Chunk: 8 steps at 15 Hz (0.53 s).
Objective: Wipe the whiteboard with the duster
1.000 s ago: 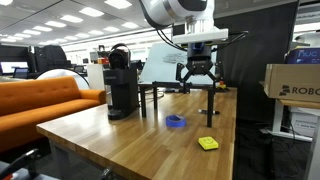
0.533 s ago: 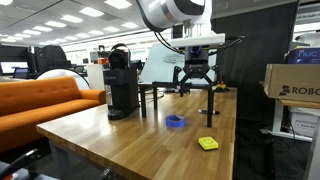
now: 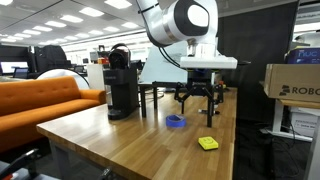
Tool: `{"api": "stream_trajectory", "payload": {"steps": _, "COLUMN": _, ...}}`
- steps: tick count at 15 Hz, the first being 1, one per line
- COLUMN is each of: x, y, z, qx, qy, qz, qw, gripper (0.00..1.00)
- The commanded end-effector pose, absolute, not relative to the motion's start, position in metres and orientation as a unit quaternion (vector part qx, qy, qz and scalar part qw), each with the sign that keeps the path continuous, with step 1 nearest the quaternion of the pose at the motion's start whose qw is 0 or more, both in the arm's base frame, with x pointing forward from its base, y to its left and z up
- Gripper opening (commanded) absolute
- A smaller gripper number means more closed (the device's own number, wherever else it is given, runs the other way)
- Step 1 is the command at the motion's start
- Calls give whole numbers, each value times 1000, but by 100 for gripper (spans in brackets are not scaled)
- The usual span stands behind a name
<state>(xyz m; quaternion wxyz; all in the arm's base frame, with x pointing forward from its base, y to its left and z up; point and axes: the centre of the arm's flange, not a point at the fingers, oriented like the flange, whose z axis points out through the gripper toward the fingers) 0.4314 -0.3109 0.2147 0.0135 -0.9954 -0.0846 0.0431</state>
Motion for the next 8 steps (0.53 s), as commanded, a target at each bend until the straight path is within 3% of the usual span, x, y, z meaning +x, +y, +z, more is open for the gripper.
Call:
{"api": "stream_trajectory", "payload": {"steps": 1, "x": 430, "y": -329, "z": 199, "qx": -990, "qy": -138, "qz": 7, "qw": 27, "gripper": 100}}
{"api": "stream_trajectory", "payload": {"steps": 8, "x": 428, "y": -354, "z": 162, "qx": -974, "qy": -226, "qz": -21, "qw": 19, "gripper": 100}}
